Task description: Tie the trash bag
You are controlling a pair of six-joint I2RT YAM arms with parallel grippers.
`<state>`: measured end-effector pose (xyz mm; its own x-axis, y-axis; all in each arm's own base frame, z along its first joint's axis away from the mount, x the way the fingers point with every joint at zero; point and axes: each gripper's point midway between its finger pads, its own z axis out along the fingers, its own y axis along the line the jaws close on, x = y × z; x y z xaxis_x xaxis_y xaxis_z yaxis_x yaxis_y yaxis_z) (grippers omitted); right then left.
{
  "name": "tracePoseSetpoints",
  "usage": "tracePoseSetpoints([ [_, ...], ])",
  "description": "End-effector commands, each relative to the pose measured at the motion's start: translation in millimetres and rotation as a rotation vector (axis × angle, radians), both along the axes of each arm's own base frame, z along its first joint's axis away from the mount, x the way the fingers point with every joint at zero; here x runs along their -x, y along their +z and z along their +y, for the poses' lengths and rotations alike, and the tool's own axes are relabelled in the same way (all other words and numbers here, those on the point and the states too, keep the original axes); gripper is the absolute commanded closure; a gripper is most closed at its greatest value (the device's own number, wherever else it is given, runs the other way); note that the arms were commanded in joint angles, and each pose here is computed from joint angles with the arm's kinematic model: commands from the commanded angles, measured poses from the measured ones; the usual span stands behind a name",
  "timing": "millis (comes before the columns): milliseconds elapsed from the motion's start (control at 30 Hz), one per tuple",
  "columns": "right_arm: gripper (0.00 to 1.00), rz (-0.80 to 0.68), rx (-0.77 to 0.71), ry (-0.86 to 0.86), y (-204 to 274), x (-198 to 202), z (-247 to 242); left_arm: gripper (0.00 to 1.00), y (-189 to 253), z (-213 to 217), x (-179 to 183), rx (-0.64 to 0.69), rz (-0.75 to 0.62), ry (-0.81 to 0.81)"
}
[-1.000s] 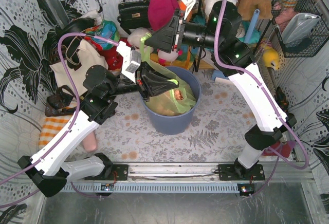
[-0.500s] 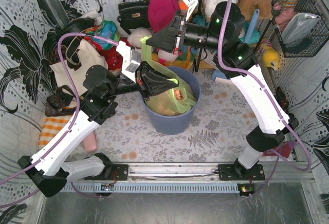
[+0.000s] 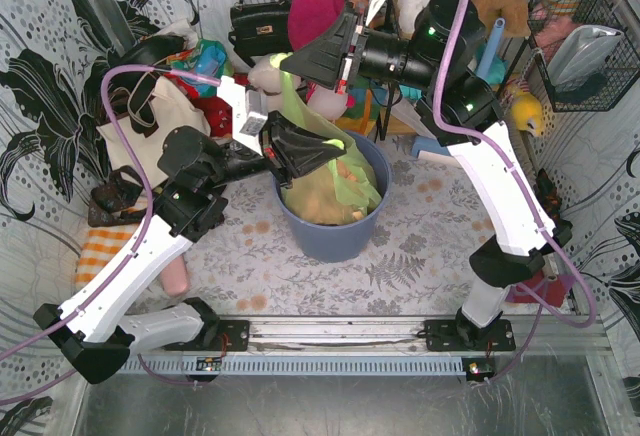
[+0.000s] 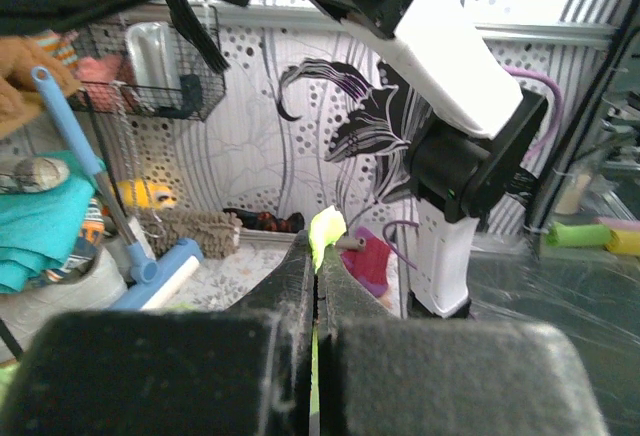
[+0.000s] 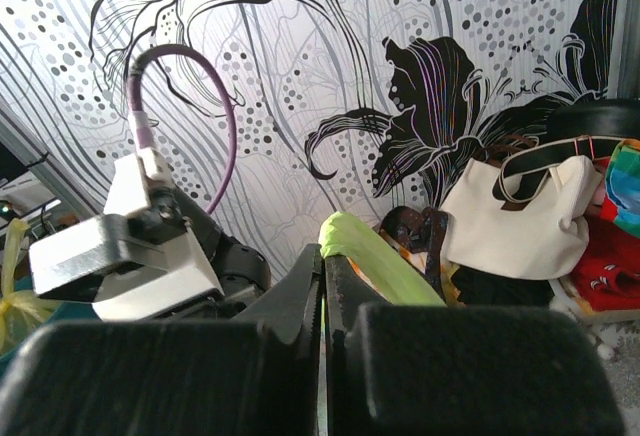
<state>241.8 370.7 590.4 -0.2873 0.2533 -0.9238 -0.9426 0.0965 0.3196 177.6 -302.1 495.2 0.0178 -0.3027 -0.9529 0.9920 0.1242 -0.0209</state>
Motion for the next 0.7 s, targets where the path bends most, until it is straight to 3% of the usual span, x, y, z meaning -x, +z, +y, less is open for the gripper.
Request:
tracePoseSetpoints([
  [0, 1.00, -0.001, -0.040, -0.007, 11, 1, 0, 1.00, 48, 13, -4, 0.135, -0.127, 0.095],
  [233, 1.00, 0.064, 0.004, -0.129, -11, -14, -10, 1.00, 65, 10, -6, 0.212, -0.201, 0.088],
  [667, 1.00, 0.118, 0.076, -0.489, -43, -22, -79, 1.00, 68, 17, -18, 0.285, -0.201, 0.162],
])
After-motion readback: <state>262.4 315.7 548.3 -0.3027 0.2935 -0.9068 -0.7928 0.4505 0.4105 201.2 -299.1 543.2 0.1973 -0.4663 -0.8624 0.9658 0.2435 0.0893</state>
